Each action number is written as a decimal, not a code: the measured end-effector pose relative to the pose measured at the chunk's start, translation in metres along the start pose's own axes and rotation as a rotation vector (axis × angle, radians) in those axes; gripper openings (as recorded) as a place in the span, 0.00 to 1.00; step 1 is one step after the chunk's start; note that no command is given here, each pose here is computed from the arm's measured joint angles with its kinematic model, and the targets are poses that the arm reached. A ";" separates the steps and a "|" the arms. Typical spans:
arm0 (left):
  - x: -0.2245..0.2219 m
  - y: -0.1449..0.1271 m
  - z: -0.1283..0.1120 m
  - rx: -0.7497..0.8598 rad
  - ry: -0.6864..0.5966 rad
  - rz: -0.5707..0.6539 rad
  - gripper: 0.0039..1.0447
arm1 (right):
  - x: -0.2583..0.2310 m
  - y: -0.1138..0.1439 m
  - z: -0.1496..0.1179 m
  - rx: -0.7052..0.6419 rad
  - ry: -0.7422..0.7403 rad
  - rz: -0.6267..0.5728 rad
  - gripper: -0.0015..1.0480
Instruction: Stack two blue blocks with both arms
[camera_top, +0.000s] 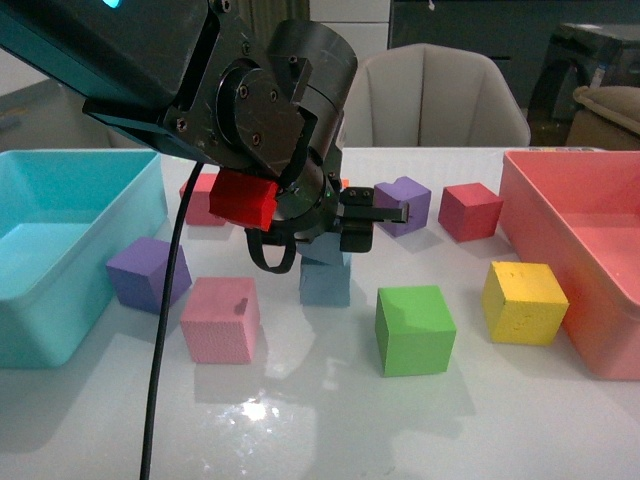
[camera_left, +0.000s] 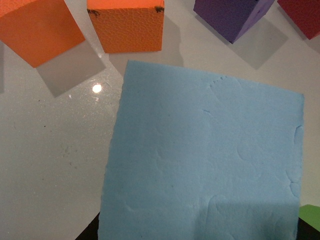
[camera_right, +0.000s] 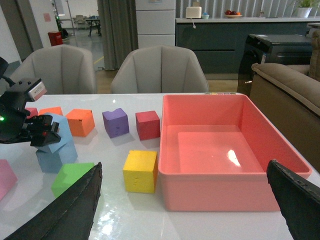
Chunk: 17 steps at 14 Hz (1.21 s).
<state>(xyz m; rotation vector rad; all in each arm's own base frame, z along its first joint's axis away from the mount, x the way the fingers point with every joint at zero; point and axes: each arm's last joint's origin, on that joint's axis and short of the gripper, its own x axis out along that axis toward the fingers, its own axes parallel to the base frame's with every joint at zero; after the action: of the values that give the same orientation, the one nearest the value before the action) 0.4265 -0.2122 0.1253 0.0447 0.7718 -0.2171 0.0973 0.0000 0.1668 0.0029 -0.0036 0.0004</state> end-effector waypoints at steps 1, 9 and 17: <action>0.002 0.001 -0.001 -0.001 -0.004 0.003 0.44 | 0.000 0.000 0.000 0.000 0.000 0.000 0.94; 0.004 0.002 -0.005 0.001 -0.024 0.003 0.94 | 0.000 0.000 0.000 0.000 0.000 0.000 0.94; -0.081 -0.011 0.034 0.046 -0.319 -0.073 0.94 | 0.000 0.000 0.000 0.000 0.000 0.000 0.94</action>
<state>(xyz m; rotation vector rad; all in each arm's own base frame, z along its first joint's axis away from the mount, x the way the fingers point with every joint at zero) 0.3914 -0.2130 0.2066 0.0248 0.4513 -0.3033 0.0973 0.0000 0.1668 0.0029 -0.0036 0.0000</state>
